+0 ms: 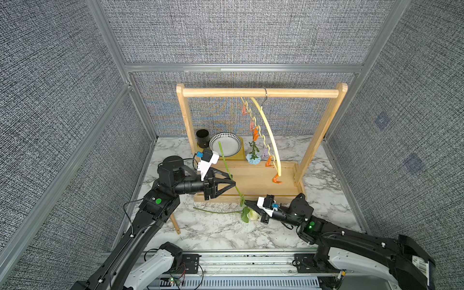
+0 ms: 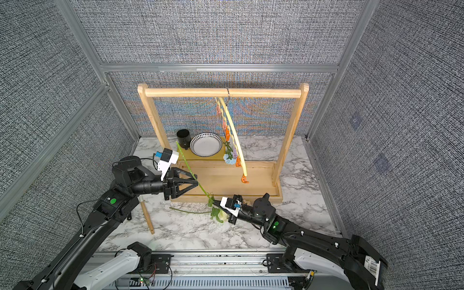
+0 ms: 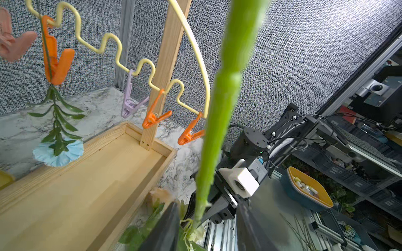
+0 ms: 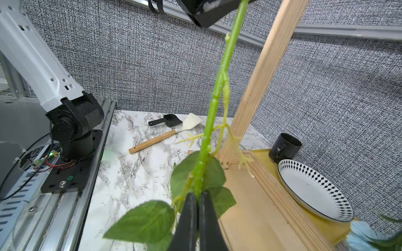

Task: Dry the flowers on a clothes hanger
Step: Pick up the flower at the center of the board.

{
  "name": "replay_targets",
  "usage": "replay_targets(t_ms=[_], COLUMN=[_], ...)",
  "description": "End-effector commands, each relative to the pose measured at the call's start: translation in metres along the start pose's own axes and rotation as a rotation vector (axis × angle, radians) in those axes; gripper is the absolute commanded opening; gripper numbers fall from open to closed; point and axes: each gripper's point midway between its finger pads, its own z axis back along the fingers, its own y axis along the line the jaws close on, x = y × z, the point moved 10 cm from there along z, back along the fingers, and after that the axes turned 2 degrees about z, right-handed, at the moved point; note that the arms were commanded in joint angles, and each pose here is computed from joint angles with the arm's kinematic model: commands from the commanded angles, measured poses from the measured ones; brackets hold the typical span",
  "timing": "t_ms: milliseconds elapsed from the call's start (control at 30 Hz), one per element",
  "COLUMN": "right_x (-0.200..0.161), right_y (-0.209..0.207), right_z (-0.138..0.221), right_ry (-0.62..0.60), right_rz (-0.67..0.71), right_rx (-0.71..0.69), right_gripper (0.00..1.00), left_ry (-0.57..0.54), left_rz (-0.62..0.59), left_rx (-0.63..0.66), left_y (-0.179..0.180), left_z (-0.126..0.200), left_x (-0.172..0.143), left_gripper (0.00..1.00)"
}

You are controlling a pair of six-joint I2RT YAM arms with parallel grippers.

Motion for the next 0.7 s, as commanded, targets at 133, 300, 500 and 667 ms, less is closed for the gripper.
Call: replay_targets(t_ms=[133,300,500,667], right_x=[0.005,0.003,-0.001,-0.011], right_y=[-0.003,-0.003,-0.001,0.006], right_z=[-0.001,-0.001,-0.001,0.012], right_ry=[-0.034,-0.035,-0.001,0.105], right_rz=[-0.018,-0.028,-0.049,-0.066], right_rx=[-0.031,-0.036,-0.018,0.068], right_gripper=[0.00,0.00,0.32,0.44], left_ry=[0.009,0.018,0.034,0.032], left_rz=[-0.035,-0.039,-0.065,-0.114], left_rx=[-0.020,-0.011,0.059,0.203], left_y=[0.002,0.005,0.008,0.015], left_z=[-0.004,-0.006,-0.004,-0.001], left_x=[0.002,0.001,0.000,-0.001], left_gripper=[0.19,0.02,0.02,0.02])
